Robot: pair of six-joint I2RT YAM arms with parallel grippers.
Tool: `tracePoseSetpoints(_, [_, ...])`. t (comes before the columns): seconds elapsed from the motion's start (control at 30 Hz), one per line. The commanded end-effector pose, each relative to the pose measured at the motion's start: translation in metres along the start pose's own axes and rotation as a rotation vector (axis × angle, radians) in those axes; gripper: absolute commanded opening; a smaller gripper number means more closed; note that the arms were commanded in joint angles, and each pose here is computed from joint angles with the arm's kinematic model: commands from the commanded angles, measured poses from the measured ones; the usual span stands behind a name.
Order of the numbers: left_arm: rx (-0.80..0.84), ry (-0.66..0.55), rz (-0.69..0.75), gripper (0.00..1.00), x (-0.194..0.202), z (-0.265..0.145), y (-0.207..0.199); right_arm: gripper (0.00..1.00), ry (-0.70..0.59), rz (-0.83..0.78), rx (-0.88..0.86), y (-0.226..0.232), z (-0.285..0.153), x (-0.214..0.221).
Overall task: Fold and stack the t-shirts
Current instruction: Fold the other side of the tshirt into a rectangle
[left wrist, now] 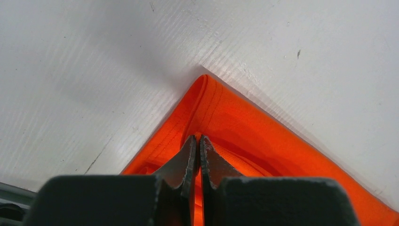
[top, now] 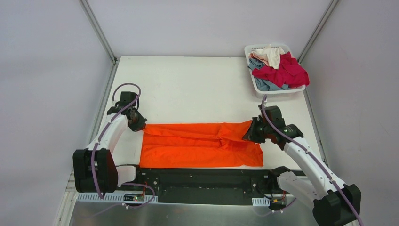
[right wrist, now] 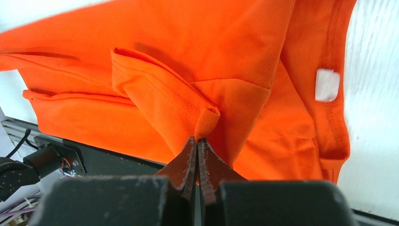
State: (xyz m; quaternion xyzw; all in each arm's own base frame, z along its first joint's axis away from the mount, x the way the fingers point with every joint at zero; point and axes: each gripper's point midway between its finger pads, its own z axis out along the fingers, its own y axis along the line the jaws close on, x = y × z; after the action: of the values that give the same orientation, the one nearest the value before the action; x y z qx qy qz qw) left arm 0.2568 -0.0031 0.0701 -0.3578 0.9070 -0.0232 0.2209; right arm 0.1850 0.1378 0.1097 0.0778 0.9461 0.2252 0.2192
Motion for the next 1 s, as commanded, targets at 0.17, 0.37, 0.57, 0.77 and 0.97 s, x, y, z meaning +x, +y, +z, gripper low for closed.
tracePoseSetpoints(0.17, [-0.032, 0.011, 0.005, 0.00, 0.006, 0.006, 0.007, 0.00, 0.079, 0.102, 0.014, -0.010, 0.007, 0.029])
tracePoseSetpoints(0.37, [-0.057, 0.020, -0.004, 0.12, 0.009, 0.010, 0.012, 0.06, 0.141, 0.167, 0.078, -0.026, 0.021, 0.048])
tracePoseSetpoints(0.57, [-0.063, -0.061, -0.064, 0.51, 0.000, -0.006, 0.018, 0.39, 0.189, 0.264, 0.141, -0.039, 0.018, 0.070])
tracePoseSetpoints(0.77, [0.026, -0.149, -0.134, 0.99, -0.019, -0.046, 0.004, 0.99, 0.075, 0.264, 0.100, -0.031, -0.012, 0.056])
tracePoseSetpoints(0.97, [0.227, -0.085, -0.068, 0.99, -0.014, -0.069, -0.034, 0.99, -0.023, 0.190, -0.160, 0.025, -0.011, 0.014])
